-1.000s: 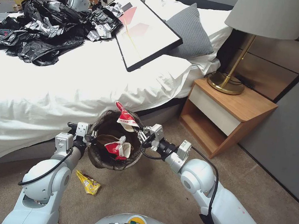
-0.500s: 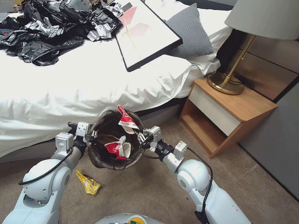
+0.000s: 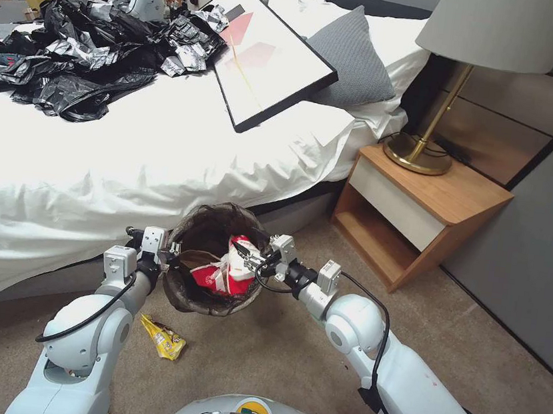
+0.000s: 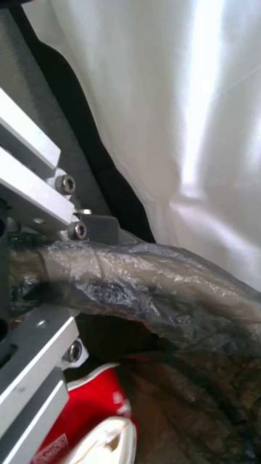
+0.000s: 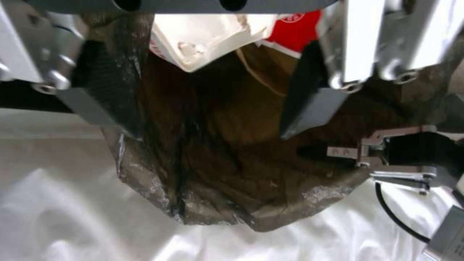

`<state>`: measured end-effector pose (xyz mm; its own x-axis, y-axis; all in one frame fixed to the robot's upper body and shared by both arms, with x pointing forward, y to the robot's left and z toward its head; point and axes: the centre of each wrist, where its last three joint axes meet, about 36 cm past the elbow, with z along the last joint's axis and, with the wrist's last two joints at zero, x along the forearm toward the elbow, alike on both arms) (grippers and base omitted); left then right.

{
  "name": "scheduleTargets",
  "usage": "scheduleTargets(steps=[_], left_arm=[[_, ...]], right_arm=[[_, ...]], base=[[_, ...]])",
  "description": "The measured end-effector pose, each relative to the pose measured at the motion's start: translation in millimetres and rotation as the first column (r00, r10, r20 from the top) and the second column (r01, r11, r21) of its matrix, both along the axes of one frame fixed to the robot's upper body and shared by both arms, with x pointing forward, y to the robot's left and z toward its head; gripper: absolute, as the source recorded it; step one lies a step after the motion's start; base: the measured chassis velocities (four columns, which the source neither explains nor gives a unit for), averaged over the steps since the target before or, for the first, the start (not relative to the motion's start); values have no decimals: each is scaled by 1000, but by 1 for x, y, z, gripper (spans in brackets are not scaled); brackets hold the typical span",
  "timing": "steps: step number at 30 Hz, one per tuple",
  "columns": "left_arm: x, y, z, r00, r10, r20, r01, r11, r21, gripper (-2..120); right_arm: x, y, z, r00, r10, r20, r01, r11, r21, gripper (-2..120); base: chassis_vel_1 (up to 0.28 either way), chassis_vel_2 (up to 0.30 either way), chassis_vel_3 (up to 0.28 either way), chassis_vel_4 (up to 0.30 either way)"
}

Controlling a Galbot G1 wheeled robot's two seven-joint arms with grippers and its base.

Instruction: Pick up the trash bin, then pick up the garbage from the floor and place it into the trash bin.

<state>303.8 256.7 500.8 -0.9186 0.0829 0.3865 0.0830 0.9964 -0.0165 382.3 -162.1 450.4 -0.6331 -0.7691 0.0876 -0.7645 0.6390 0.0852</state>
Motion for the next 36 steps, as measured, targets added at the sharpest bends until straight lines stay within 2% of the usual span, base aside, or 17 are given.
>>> scheduleTargets(steps=[1, 8, 14, 16, 17, 20, 21, 24, 25, 27, 28, 30, 32, 33, 34, 35, 36], left_arm=[[0, 0, 0, 1000, 0, 0, 0, 1000, 0, 0], [0, 0, 0, 1000, -4, 0, 4, 1000, 3, 0], [0, 0, 0, 1000, -4, 1, 4, 1000, 6, 0], [0, 1, 0, 1000, -3, 1, 3, 1000, 6, 0], [0, 1, 0, 1000, -3, 1, 3, 1000, 6, 0], [-1, 1, 0, 1000, 0, 2, 0, 1000, 6, 0], [-1, 1, 0, 1000, 0, 2, 0, 1000, 6, 0], [-1, 0, -1, 1000, 0, 4, 0, 1000, 5, 0], [-1, 0, -1, 1000, 0, 4, 0, 1000, 5, 0], [0, -1, -1, 1000, -1, 6, 1, 1000, 4, 0], [0, -1, -1, 1000, -1, 6, 1, 1000, 4, 0], [0, -1, -2, 1000, -1, 7, 1, 1000, 3, 0], [0, -1, -2, 1000, -1, 7, 1, 1000, 3, 0], [0, -2, -3, 1000, -1, 7, 1, 1000, 0, 0], [-1, -3, -4, 1000, -2, 8, 2, 1000, -3, 0], [-1, -4, -4, 1000, -2, 7, 2, 1000, -6, 0], [-1, -4, -4, 1000, -2, 7, 2, 1000, -6, 0]], right_arm=[[0, 0, 0, 1000, 0, 0, 0, 1000, 0, 71], [-6, -2, 22, 999, 15, 33, -16, 999, 44, 98], [-9, -12, 56, 996, -1, 89, -8, 995, 97, 100], [-7, -26, 76, 987, -76, 144, 58, 991, 125, 100], [-7, -26, 76, 987, -76, 144, 58, 991, 125, 100], [-7, -49, 92, 960, -197, 201, 167, 973, 159, 100], [-7, -49, 92, 960, -197, 201, 167, 973, 159, 100], [-17, -75, 111, 905, -326, 274, 281, 941, 190, 100], [-17, -75, 111, 905, -326, 274, 281, 941, 190, 100], [-33, -91, 120, 861, -395, 321, 345, 916, 204, 100], [-33, -91, 120, 861, -395, 321, 345, 916, 204, 100], [-46, -100, 122, 825, -442, 353, 390, 896, 211, 100], [-47, -101, 121, 821, -446, 355, 395, 894, 211, 100], [-59, -108, 115, 774, -506, 380, 453, 862, 226, 100], [-63, -109, 110, 753, -539, 378, 481, 842, 244, 100], [-67, -110, 106, 736, -566, 371, 504, 824, 257, 100], [-67, -110, 106, 736, -566, 371, 504, 824, 257, 100]], base=[[0, 0, 0, 0], [0, 0, 0, 0], [0, 0, 0, 0], [0, 0, 0, 0], [0, 0, 0, 0], [0, 0, 0, 0], [0, 0, 0, 0], [0, 0, 0, 0], [0, 0, 0, 0], [0, 0, 0, 0], [0, 0, 0, 0], [0, 0, 0, 0], [0, 0, 0, 0], [0, 0, 0, 0], [0, 0, 0, 0], [0, 0, 0, 0], [0, 0, 0, 0]])
